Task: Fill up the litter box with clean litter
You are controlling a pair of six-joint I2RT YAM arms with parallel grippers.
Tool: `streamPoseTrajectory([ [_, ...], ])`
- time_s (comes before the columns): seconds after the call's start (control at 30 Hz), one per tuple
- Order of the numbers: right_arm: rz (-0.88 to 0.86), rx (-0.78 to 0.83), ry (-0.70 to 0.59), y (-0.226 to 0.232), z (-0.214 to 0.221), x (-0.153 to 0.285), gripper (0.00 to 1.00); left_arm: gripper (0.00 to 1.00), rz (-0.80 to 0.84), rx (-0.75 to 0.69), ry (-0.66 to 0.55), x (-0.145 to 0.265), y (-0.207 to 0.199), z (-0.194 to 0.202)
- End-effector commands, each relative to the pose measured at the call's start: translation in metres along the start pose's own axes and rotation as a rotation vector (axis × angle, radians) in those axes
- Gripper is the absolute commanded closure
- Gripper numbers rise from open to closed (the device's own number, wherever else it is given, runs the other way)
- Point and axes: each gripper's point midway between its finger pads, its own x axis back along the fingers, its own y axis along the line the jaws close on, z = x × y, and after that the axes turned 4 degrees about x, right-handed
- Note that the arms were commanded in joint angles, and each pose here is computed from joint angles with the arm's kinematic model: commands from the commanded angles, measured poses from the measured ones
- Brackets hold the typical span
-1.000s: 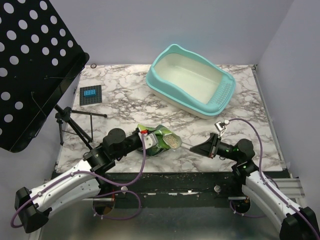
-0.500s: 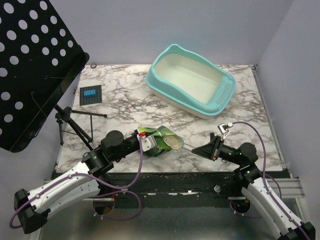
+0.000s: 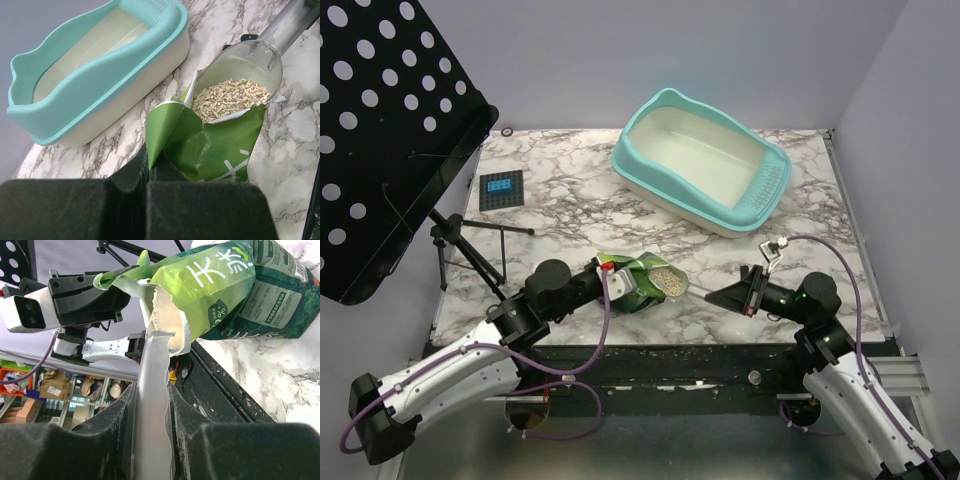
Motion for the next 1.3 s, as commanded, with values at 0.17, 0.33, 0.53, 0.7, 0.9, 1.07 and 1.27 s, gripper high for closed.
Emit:
streamPoseTrajectory([
  [0.17,-0.02,0.032,0.011,0.011,-0.003,0.001,1.0,1.0,-0.004,0.037,0.058,-0.016,-0.005,0.008],
  [0.33,0.002,0.012,0.015,0.005,0.001,0.002,1.0,1.0,0.057,0.041,0.055,-0.025,-0.02,0.005],
  [0.53,0.032,0.008,-0.002,0.005,0.0,0.006,1.0,1.0,0.089,0.032,0.026,-0.028,-0.033,-0.003],
  [0.7,0.045,0.001,-0.017,0.002,0.002,0.01,1.0,1.0,0.069,0.017,0.035,-0.023,-0.03,0.001],
  [0.9,0.064,-0.021,-0.03,-0.002,0.007,0.014,1.0,1.0,0.012,-0.014,0.064,-0.016,-0.019,0.007],
  [1.07,0.056,-0.043,-0.051,-0.004,0.01,0.017,1.0,1.0,-0.037,-0.021,0.086,-0.013,-0.01,0.01],
  [1.27,0.07,-0.055,-0.084,-0.001,0.012,0.026,1.0,1.0,-0.118,-0.006,0.084,-0.009,0.005,0.005],
])
